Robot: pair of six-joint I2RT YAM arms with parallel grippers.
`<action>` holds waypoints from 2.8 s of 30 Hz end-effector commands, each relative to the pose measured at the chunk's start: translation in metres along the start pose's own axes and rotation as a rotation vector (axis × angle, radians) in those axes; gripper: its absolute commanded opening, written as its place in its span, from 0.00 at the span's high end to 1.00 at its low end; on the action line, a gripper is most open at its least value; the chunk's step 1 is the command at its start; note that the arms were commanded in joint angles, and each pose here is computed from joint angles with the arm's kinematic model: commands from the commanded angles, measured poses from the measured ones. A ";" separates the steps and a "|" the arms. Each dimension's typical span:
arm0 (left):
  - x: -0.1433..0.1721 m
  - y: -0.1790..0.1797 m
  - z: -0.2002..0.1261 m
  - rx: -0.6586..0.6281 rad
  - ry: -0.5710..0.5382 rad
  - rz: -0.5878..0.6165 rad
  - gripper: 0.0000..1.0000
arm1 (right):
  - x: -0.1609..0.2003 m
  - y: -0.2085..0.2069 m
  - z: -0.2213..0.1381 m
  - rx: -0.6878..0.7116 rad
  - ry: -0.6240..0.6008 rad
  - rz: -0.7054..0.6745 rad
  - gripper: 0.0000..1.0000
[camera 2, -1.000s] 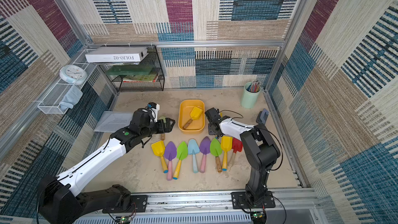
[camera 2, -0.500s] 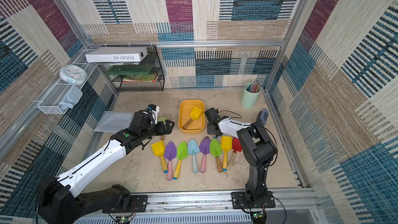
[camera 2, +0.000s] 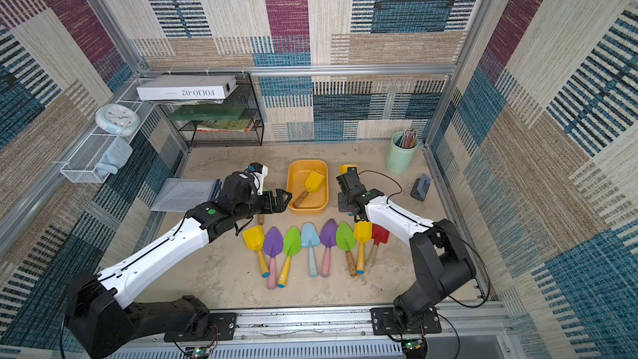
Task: Put the shovel into the storage box
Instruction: Pick up the shovel from the center of the board, then place the shovel in the storage box.
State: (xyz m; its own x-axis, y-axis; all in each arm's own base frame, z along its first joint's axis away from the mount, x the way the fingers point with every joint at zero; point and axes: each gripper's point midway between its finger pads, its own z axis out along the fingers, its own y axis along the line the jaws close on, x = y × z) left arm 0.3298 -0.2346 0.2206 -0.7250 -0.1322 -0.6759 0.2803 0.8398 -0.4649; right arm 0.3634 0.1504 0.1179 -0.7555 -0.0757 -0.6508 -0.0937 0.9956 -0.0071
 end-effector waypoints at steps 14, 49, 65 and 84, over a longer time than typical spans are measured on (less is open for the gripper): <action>-0.036 -0.070 0.086 0.131 0.025 -0.040 0.15 | -0.018 0.045 -0.057 -0.260 -0.120 -0.165 1.00; -0.040 -0.066 0.133 0.112 0.006 -0.126 1.00 | -0.022 0.082 -0.059 -0.342 -0.111 -0.187 0.86; -0.086 -0.012 0.137 0.000 0.052 -0.059 1.00 | -0.025 0.069 -0.083 -0.333 -0.144 -0.171 0.43; -0.091 0.026 0.189 0.064 0.226 0.073 1.00 | -0.019 0.052 -0.078 -0.253 -0.157 -0.159 0.44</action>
State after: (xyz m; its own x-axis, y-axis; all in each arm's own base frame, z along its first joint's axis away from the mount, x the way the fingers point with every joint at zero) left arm 0.5288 -0.2962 0.1670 -0.8172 0.0033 -0.5763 0.3297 0.8228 -0.4629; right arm 0.3211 0.2011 0.1914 -0.6071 -0.2001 -0.7690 -0.3872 0.9196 0.0663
